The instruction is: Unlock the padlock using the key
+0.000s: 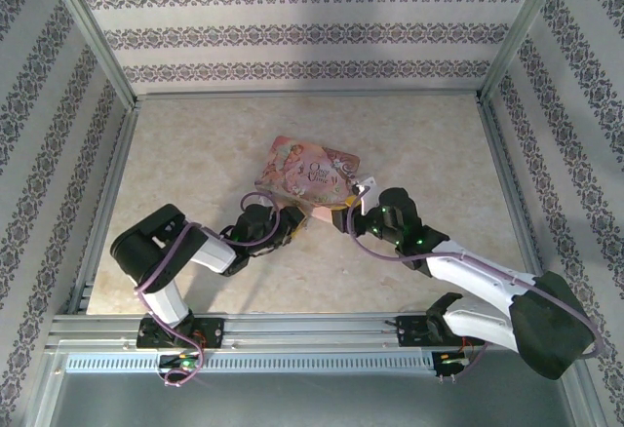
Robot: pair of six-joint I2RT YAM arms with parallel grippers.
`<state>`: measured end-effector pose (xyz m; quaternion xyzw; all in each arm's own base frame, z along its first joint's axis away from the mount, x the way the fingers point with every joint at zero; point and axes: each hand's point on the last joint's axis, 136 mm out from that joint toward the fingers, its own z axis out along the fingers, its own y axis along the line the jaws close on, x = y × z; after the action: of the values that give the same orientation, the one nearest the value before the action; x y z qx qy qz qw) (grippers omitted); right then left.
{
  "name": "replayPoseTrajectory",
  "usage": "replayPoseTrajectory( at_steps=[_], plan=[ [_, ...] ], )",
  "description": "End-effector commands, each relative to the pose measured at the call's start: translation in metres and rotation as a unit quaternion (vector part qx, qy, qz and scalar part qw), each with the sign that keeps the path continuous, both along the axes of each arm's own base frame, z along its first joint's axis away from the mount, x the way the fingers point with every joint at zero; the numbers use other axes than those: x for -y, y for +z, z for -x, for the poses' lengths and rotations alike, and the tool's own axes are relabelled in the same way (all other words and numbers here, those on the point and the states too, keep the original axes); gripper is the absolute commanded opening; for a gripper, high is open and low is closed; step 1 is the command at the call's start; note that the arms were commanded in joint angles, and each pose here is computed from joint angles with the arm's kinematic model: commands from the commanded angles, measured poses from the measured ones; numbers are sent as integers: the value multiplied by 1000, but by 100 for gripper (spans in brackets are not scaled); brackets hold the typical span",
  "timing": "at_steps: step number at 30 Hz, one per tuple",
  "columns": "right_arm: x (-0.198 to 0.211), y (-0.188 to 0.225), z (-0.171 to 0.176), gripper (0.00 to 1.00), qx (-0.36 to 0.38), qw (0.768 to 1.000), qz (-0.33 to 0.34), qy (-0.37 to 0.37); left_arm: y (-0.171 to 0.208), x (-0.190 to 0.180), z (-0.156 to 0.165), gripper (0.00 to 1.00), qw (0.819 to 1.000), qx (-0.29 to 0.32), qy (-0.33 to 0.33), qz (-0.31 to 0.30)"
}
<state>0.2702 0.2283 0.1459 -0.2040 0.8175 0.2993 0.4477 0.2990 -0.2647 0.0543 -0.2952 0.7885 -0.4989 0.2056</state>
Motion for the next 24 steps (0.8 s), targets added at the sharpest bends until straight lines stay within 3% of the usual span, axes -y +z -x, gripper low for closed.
replayPoseTrajectory(
  at_steps=[1, 6, 8, 9, 14, 19, 24],
  plan=[
    [-6, 21, -2, 58, -26, 999, -41, 6, 4, -9, 10, 46, 999, 8, 0, -34],
    [-8, 32, -6, 68, -59, 997, -58, 2, 18, -38, 22, 53, 994, 17, 14, -104],
    [-3, 30, -9, 83, -73, 996, -51, -9, 29, -56, 27, 57, 989, 30, 28, -143],
    [-1, 29, -10, 98, -78, 996, -48, -14, 36, -65, 28, 60, 985, 37, 35, -162],
    [15, 16, -18, 99, -103, 992, -49, -52, 78, -117, 31, 74, 962, 81, 73, -252],
    [26, 11, -26, 99, -123, 987, -61, -81, 100, -140, 13, 80, 966, 100, 72, -226],
    [25, 3, -32, 98, -172, 977, -90, -83, 109, -141, -17, 82, 971, 103, -4, -215]
  ],
)
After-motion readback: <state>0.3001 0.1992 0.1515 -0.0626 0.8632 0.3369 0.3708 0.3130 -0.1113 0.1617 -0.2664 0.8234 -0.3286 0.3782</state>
